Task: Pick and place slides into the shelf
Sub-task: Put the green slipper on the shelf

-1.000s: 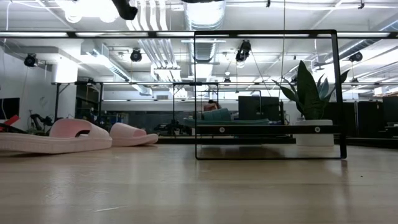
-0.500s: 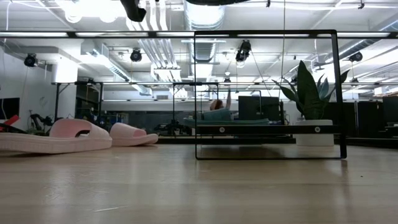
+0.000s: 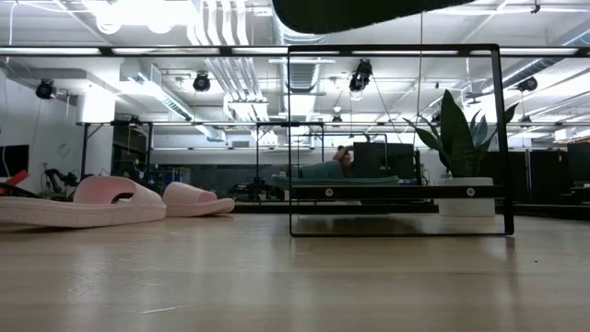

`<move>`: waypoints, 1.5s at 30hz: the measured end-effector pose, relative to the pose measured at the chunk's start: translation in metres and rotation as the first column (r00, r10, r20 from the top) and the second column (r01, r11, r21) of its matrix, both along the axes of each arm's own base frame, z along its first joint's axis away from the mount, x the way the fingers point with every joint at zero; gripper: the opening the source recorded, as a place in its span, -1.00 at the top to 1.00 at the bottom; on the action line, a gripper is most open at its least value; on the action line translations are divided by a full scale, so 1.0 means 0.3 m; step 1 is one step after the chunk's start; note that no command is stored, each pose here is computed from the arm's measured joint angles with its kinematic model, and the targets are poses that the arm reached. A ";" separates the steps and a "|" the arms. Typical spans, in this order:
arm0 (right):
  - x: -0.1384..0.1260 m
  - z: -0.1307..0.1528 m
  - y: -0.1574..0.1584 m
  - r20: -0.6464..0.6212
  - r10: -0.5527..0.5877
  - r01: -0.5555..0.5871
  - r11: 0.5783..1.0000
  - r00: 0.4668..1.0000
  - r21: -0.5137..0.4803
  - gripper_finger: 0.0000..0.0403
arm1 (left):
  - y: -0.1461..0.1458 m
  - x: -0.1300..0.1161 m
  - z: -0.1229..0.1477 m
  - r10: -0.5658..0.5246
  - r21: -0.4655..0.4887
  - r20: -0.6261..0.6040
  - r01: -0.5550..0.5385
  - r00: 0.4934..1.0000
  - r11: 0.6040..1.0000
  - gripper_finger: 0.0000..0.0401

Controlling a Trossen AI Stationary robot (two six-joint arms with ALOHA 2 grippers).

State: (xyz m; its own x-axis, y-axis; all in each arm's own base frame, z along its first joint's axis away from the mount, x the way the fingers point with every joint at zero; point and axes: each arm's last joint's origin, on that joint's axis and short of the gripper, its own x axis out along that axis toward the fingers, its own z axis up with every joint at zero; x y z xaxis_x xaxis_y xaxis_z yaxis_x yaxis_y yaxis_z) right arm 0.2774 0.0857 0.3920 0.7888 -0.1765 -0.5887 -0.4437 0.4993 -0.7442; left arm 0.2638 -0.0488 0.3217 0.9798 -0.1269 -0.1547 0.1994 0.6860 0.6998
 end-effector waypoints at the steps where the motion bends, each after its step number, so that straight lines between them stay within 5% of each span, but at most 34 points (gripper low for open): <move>1: 0.004 0.001 -0.011 0.003 -0.012 0.012 1.000 1.000 0.001 0.95 | 0.001 -0.011 0.002 0.000 -0.025 -0.013 -0.001 1.000 1.000 0.22; 8: 0.031 -0.031 -0.111 -0.053 -0.042 0.037 0.996 0.998 -0.077 0.95 | 0.023 -0.121 0.027 0.024 -0.167 -0.117 -0.043 0.993 0.985 -0.11; 18: 0.065 -0.137 -0.308 -0.186 0.026 -0.064 0.977 0.982 -0.204 0.96 | 0.041 -0.232 0.005 0.026 -0.330 -0.257 -0.113 0.966 0.937 -0.17; 25: 0.102 -0.212 -0.379 -0.134 0.098 -0.127 0.967 0.986 -0.222 0.96 | 0.044 -0.247 -0.008 0.027 -0.330 -0.269 -0.119 0.963 0.936 -0.17; 34: 0.197 -0.386 -0.435 -0.268 0.113 -0.185 0.948 0.957 -0.260 0.96 | 0.048 -0.269 -0.043 0.029 -0.317 -0.301 -0.129 0.953 0.940 -0.17; 45: 0.234 -0.454 -0.467 -0.307 0.111 -0.204 0.934 0.945 -0.293 0.96 | 0.048 -0.267 -0.067 0.034 -0.313 -0.329 -0.144 0.944 0.939 -0.17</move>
State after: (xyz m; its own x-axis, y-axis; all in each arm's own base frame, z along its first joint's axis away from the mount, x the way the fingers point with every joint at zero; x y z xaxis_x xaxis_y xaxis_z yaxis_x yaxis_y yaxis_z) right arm 0.3478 -0.0543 0.2557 0.6322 -0.2777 -0.7234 -0.7106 0.1643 -0.6841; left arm 0.1837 -0.0343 0.3017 0.8965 -0.1384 -0.4208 0.2985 0.8907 0.3428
